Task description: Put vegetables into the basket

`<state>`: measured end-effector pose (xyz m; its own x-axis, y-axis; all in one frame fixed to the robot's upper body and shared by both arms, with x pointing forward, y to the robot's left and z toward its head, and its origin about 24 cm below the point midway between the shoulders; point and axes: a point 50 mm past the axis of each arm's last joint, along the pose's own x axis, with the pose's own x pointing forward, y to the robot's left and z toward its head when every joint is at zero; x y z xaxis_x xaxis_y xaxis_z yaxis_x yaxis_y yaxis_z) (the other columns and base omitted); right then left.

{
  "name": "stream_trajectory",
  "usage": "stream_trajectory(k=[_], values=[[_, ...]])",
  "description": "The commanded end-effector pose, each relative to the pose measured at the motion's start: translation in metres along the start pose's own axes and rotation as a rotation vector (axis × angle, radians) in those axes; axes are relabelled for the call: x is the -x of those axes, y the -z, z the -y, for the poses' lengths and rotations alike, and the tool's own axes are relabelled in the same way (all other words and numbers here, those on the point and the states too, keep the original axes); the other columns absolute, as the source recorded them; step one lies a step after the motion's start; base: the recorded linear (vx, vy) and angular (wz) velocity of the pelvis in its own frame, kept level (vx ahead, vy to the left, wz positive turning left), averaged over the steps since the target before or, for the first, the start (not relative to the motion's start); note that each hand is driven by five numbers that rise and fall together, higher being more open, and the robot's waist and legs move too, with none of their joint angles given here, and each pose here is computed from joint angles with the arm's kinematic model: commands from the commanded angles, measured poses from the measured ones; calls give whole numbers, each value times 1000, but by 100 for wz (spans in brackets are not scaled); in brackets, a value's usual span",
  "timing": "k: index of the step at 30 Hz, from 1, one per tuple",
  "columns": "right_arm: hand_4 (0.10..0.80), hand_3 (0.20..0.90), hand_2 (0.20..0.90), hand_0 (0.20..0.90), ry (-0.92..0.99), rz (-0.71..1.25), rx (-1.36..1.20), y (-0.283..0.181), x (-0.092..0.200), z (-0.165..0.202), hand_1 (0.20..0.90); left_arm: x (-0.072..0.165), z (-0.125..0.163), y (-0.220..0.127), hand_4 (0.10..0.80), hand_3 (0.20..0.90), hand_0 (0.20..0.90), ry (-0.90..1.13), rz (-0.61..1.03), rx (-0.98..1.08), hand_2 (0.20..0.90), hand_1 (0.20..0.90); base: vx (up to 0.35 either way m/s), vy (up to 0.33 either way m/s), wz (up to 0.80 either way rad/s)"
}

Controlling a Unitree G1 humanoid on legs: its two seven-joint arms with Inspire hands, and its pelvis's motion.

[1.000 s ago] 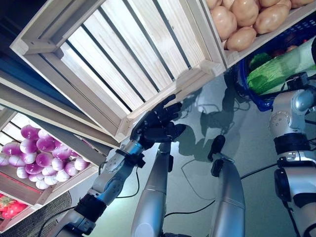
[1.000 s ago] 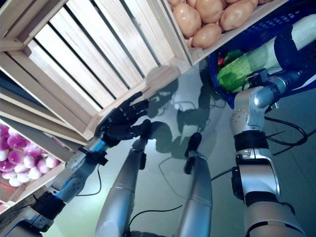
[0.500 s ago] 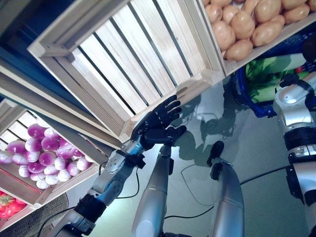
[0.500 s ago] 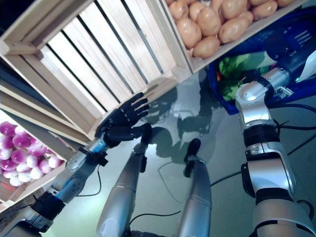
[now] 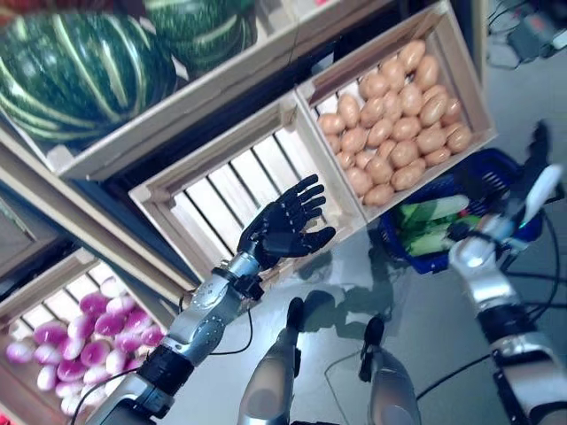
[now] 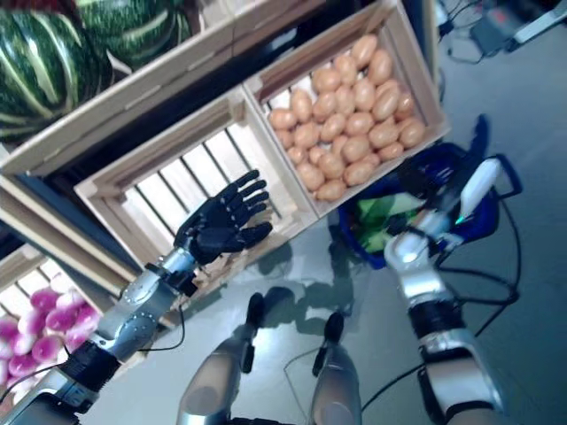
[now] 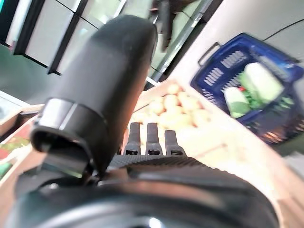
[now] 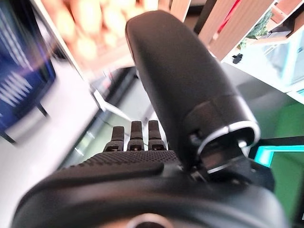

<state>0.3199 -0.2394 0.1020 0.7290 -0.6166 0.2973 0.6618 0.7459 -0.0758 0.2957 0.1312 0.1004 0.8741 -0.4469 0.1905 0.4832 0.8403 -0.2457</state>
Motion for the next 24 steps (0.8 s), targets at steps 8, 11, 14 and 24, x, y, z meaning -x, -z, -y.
stream_trajectory(k=[8,11,14,24], values=[[800,900,900,900,-318,-257,-33,67,90,6,900,16,6,19,800,900,900,-60,44,100,900,900,127,96,-9],[800,900,900,900,-409,-418,46,99,112,15,900,29,-12,41,800,900,900,-166,-45,72,900,900,57,62,-16],[800,900,900,900,-460,-596,156,132,140,31,900,52,-28,70,800,900,900,-258,-174,49,900,900,31,37,-14],[800,900,900,900,-598,-1115,430,197,222,88,900,156,-73,167,800,900,900,-564,-842,-184,900,900,33,25,-9]])
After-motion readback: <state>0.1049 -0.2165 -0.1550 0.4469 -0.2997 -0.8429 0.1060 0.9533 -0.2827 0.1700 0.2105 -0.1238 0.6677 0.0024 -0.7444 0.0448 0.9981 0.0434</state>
